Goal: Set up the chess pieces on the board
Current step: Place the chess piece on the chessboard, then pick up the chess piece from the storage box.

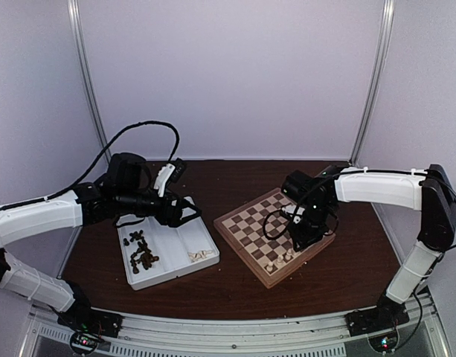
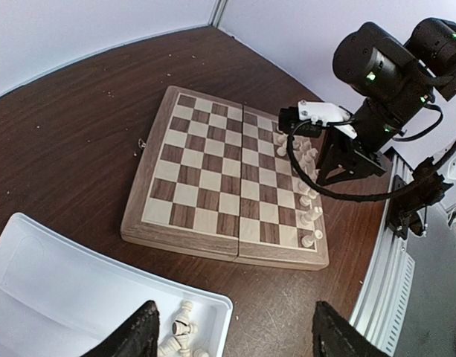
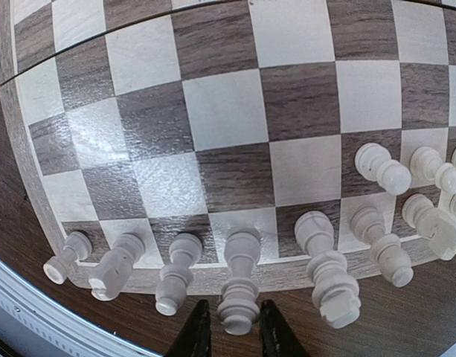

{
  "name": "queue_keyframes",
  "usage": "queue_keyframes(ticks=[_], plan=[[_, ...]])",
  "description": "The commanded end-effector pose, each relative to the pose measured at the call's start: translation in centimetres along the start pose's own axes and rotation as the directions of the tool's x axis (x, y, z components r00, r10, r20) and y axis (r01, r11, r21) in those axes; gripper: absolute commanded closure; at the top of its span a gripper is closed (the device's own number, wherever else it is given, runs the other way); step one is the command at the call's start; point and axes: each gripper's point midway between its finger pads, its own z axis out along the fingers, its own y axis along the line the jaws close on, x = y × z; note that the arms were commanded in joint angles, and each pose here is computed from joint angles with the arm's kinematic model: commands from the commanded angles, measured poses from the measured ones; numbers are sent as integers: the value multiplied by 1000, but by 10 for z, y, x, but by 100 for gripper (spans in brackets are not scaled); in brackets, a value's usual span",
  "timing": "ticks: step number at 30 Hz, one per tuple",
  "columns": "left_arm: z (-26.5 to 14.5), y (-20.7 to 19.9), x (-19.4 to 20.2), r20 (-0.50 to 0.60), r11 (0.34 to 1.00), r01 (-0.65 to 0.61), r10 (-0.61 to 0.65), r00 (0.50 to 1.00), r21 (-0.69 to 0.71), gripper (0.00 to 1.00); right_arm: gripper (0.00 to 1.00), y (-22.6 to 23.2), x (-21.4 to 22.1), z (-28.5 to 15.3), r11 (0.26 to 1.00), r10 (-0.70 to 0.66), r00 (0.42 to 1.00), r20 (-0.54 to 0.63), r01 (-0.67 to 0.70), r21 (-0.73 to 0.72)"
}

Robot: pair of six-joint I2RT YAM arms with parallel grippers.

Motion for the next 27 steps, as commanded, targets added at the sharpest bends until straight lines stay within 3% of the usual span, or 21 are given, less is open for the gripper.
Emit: queue_keyframes(ticks=[1,8,11,16,20,22,24,27], plan=[[-1,-3,-13,38,1000,-17,17,999,13,30,77,-5,-9,-10,1000,2,1000,31,-3,22],[-2,-2,-13,37,1000,-22,22,999,5,30,76,-5,-8,-27,1000,-2,998,57,1,24],[-4,2,-13,29,999,-25,26,999,-24,29,71,-4,-7,-38,1000,-6,996,87,5,16],[-16,18,-7,-4,990,-19,19,1000,-140,3,68,-3,-14,-62,1000,-11,982,190,12,1],[-31,33,1,-28,968,-11,4,1000,-249,2,69,3,-27,-84,999,-25,952,305,36,-29],[-44,44,1,11,944,50,-49,999,-326,2,69,6,-34,-94,998,-34,931,363,53,-43],[-50,40,3,35,948,47,-38,999,-314,2,69,8,-40,-106,996,-43,905,422,70,-49],[-46,26,13,-20,972,-27,23,1000,-231,8,68,12,-49,-124,993,-53,855,516,99,-61]])
